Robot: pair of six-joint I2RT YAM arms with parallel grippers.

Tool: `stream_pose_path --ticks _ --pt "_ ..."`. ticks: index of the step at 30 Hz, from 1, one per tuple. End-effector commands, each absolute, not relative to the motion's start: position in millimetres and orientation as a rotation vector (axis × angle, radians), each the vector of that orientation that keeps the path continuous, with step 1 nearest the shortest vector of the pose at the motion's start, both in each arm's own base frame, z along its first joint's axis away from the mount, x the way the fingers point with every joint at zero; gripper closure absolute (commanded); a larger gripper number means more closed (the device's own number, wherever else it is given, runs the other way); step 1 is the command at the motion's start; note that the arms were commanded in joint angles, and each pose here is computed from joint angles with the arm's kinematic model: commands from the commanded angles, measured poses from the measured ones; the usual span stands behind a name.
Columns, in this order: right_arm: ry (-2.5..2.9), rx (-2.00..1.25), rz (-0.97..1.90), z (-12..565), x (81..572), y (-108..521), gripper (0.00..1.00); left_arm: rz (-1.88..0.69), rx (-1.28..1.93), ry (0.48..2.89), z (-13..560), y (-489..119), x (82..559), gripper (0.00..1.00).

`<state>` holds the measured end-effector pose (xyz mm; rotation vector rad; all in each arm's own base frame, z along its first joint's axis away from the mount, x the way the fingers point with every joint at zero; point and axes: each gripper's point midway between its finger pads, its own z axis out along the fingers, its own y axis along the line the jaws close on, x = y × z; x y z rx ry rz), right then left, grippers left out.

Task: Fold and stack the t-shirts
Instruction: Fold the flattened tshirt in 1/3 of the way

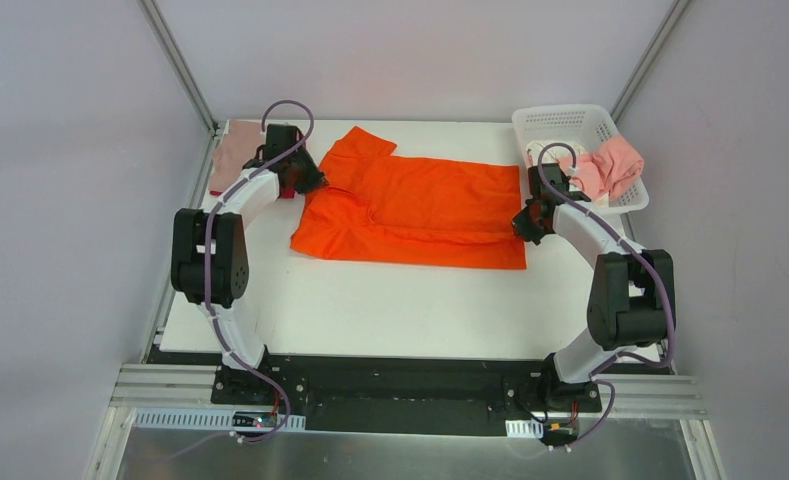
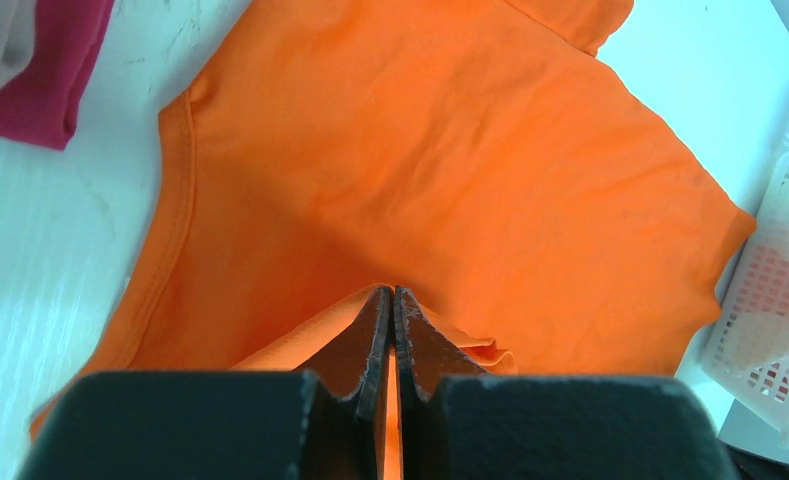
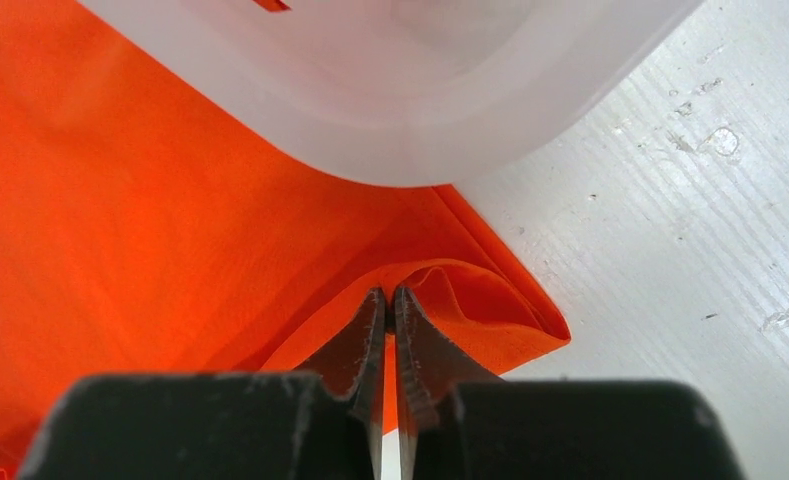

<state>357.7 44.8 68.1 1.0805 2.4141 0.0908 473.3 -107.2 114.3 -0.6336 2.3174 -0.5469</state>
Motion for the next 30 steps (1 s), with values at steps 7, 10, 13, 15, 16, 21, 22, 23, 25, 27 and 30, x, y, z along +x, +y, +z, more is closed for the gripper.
stream_pose_path --ticks 7,10,13,15,16,21,22,23,25,27,30 --pt "2.341 1.099 0.093 82.3 375.8 38.9 0.76 -0.573 -0.577 2.273 117.9 -108.2 511.3 0.9" --pt "2.335 1.076 0.147 91.0 376.5 45.0 0.65 -0.537 -0.584 2.249 128.9 -100.1 518.2 0.59" --pt "2.324 1.041 0.207 103.7 374.6 51.9 0.54 -0.538 -0.558 2.212 151.9 -99.2 521.6 0.22" --pt "2.31 1.021 0.235 113.3 371.1 55.5 0.44 -0.58 -0.521 2.204 168.2 -105.2 516.3 0.03" --pt "2.311 1.007 0.252 115.9 368.1 58.5 0.39 -0.608 -0.506 2.202 174.3 -109.4 511.4 0.01" --pt "2.307 0.912 0.292 134.3 346.6 75.5 0.01 -0.703 -0.44 2.273 167.7 -134.3 457.0 0.01" --pt "2.313 0.889 0.29 135.5 341.5 79.7 0.01 -0.701 -0.427 2.288 164.0 -138.5 445.3 0.01" --pt "2.322 0.856 0.303 136.8 336.3 87.5 0.01 -0.697 -0.422 2.309 157.0 -142.1 433.0 0.01" --pt "2.33 0.805 0.354 134.1 332.9 101.4 0.01 -0.695 -0.417 2.348 142.5 -145.8 413.7 0.01" --pt "2.36 0.77 0.396 123.0 332.5 113.0 0.01 -0.672 -0.447 2.382 123.9 -142.5 402.3 0.01" --pt "2.422 0.719 0.428 104.8 339.3 125.9 0.01 -0.649 -0.468 2.448 93.6 -138.2 391.0 0.01"
